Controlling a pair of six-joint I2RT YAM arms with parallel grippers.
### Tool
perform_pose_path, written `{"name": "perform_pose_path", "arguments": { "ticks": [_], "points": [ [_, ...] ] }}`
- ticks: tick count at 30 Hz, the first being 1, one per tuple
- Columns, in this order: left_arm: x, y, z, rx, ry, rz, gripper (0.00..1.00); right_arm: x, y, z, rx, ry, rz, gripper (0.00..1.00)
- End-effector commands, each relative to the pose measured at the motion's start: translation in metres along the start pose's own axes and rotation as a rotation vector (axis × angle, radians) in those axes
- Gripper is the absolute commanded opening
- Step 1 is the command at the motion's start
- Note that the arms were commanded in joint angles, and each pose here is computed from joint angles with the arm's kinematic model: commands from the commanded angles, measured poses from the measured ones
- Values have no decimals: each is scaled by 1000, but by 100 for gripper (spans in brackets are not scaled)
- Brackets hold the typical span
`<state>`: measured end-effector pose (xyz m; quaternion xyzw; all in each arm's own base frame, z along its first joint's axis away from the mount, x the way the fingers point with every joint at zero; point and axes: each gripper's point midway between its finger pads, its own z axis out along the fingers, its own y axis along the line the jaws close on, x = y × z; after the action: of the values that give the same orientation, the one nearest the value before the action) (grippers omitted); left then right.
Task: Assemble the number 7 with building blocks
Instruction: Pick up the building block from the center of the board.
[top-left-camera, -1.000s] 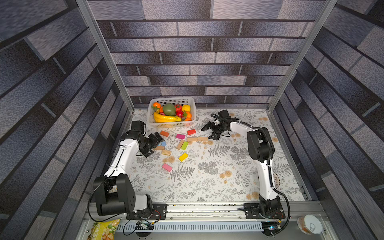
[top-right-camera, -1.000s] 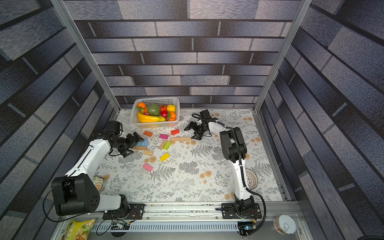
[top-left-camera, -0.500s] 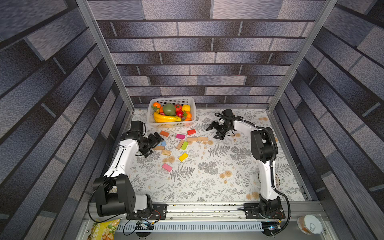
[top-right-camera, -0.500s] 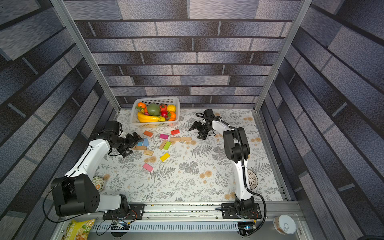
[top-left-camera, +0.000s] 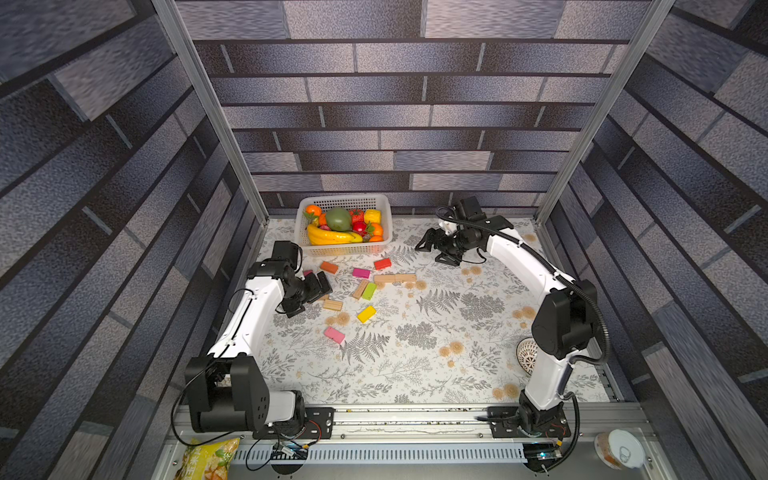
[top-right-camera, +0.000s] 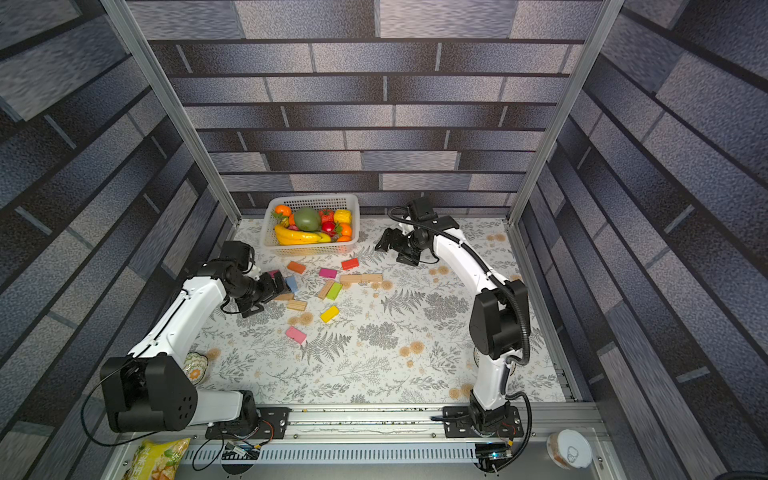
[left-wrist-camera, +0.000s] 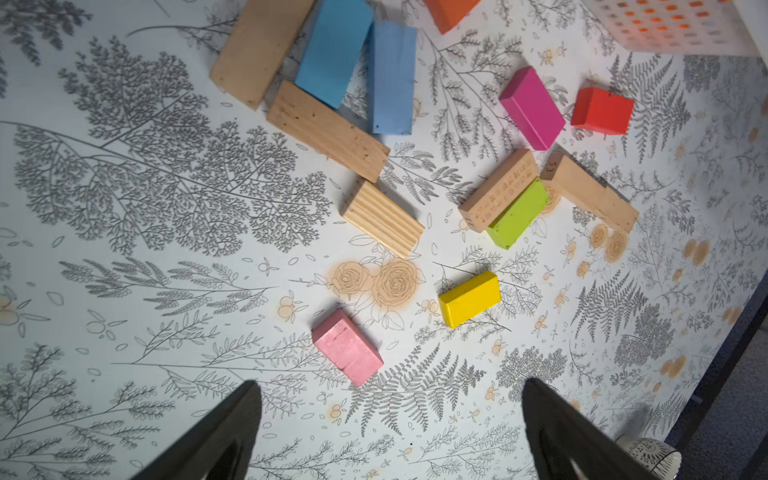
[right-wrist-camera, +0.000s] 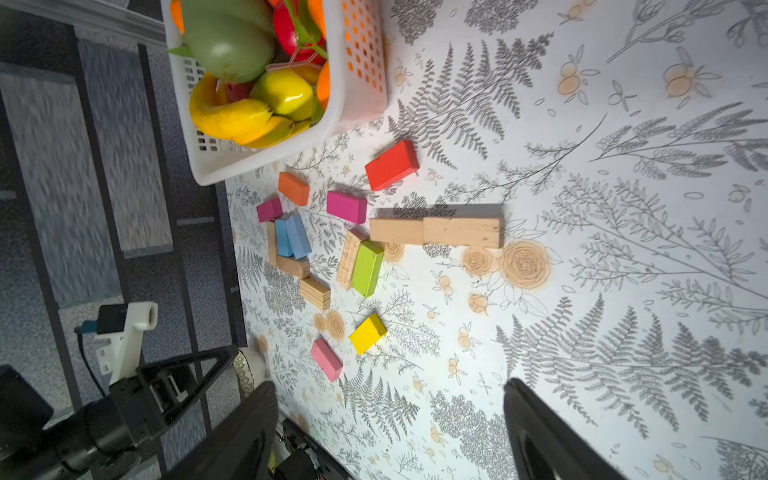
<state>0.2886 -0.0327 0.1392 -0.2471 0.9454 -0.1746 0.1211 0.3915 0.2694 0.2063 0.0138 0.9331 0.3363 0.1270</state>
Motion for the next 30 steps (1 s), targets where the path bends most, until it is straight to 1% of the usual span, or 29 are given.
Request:
{"name": "perform_pose_path", "arguments": {
  "ticks": [1, 4, 5, 10, 15, 18, 22, 25, 27, 30],
  "points": [
    [13, 16, -2, 21, 27, -171, 100, 24, -3, 7, 71, 43, -46, 86],
    [9, 30, 1, 56, 28, -309, 100, 33, 10, 15, 66, 63, -67, 85],
    [8, 32, 2, 61, 32, -335, 100, 35, 14, 18, 64, 66, -73, 85],
    [3, 41, 7, 37, 33, -403, 100, 41, 26, 22, 45, 67, -72, 84],
    [-13, 52, 14, 39, 23, -528, 96, 45, 29, 22, 35, 67, -69, 84],
    [-28, 57, 19, 0, 10, -530, 91, 47, 28, 23, 34, 71, -61, 84],
    [-43, 62, 28, -47, 30, -538, 90, 49, 26, 24, 37, 73, -56, 84],
    [-58, 67, 36, -82, 27, -548, 88, 49, 24, 24, 42, 72, -52, 84],
    [-70, 72, 37, -132, 23, -515, 86, 50, 22, 25, 45, 74, -49, 84],
    [-89, 76, 37, -222, 39, -363, 84, 52, 21, 27, 46, 78, -48, 84]
  ]
}}
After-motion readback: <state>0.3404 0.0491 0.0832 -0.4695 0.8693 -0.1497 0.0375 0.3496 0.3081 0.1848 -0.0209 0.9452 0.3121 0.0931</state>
